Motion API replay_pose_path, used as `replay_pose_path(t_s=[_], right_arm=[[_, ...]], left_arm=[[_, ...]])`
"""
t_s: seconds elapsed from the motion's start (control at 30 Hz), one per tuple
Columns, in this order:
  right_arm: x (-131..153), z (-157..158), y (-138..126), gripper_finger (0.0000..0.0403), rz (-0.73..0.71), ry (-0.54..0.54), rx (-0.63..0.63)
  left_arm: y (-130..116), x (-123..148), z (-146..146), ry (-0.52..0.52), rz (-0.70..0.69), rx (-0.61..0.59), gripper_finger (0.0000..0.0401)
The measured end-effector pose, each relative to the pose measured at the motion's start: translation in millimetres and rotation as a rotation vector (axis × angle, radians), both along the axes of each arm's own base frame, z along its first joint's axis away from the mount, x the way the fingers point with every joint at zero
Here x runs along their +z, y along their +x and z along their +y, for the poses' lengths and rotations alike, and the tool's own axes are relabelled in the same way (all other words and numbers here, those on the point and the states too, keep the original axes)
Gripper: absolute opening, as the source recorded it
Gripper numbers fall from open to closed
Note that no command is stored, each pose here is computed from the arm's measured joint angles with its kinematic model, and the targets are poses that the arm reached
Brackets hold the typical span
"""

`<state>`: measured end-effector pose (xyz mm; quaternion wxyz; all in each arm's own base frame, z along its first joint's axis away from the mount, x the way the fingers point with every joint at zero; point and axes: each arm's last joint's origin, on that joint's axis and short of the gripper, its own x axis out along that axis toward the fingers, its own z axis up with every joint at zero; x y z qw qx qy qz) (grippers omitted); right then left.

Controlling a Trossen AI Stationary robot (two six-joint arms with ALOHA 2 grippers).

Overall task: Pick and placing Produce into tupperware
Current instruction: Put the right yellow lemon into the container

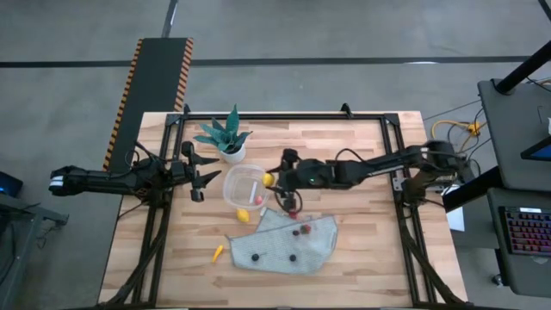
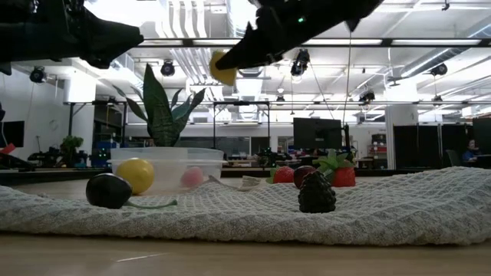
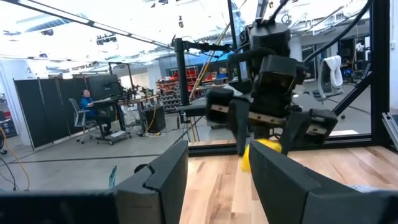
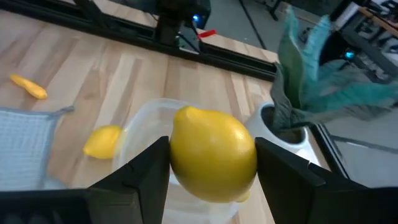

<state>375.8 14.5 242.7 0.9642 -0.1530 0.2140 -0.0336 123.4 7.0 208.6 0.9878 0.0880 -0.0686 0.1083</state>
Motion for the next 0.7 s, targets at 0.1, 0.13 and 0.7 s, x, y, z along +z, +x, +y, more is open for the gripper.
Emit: replay_pose_path(t_s=[0.1, 0.13, 0.7], right_arm=[[-1.7, -7.1, 15.4, 0.0203, 0.003, 0.013, 0.01], [-2.6, -9.1, 20.0, 0.0203, 0.009, 0.011, 0.007], [-51.5, -30.5, 86.6, 0.0203, 0.289, -0.027, 0.001]], left_arm=[[0.0, 0.0, 0.0, 0.0, 0.0, 0.0, 0.0157], [0.0, 0.0, 0.0, 0.0, 0.0, 0.0, 0.0157], [0.2, -0.4, 0.0, 0.007, 0.006, 0.001, 0.0157]])
